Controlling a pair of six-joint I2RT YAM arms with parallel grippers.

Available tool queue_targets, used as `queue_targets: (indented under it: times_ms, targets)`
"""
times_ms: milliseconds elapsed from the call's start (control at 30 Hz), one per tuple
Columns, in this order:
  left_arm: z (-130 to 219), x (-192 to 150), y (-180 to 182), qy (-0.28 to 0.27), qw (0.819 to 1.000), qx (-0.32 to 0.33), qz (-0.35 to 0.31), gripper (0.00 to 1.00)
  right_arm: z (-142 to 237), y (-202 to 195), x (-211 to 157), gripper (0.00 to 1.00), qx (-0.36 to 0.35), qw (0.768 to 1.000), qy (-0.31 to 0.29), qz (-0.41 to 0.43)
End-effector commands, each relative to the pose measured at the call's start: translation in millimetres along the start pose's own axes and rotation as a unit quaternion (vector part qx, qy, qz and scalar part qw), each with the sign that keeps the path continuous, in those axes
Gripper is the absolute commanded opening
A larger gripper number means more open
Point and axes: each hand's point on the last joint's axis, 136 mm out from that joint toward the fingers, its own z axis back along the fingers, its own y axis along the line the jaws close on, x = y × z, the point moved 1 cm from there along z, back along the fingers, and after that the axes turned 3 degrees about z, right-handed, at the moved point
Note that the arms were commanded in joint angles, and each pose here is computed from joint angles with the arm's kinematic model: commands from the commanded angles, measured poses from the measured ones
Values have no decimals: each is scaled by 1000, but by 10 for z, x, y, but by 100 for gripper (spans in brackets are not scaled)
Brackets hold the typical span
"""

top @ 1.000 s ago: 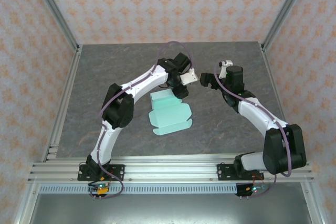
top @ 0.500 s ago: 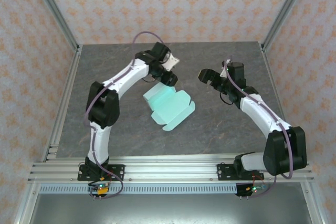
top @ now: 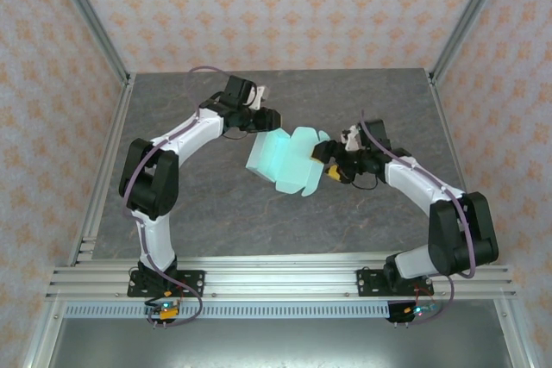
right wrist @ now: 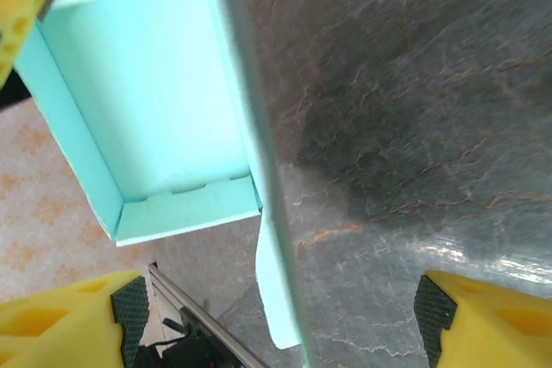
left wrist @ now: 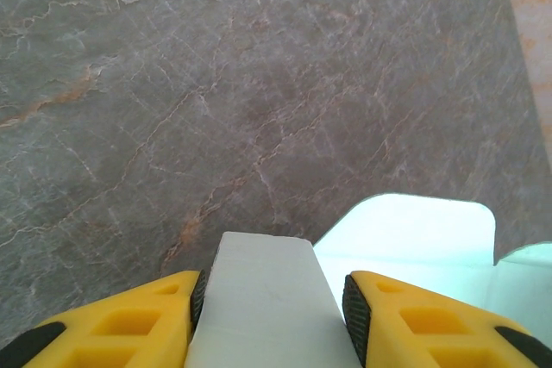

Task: Fold the paper box

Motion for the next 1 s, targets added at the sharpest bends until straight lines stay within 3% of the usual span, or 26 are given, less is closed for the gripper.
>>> queue_targets:
  times_ms: [0, 100, 233, 367, 433, 500, 667, 967]
  targets:
    - [13, 110, -113, -30, 998, -37, 30, 22, -73, 44, -30, 75, 4, 1000, 10, 0]
    - [-40, 62, -81, -27, 998, -43, 39, 22, -161, 20, 14, 58, -5, 1000, 10, 7]
    - [-115, -29, -33, -20, 997, -53, 45, 23, -202, 10, 106, 23, -26, 999, 9, 26]
    - [-170, -97, 27, -12, 998, -50, 47, 29, -208, -18, 158, 7, -60, 997, 14, 56]
    - [-181, -116, 38, -10, 998, -50, 46, 39, -211, -3, 157, 6, -72, 994, 19, 78]
    - [-186, -128, 56, -7, 998, -45, 44, 56, -217, -4, 165, 6, -83, 991, 20, 104]
    - [-186, -103, 76, 2, 998, -41, 45, 80, -228, -17, 167, 4, -94, 984, 25, 151]
    - [-250, -205, 88, 51, 998, -44, 10, 81, -184, -3, 176, 3, -111, 971, 46, 208]
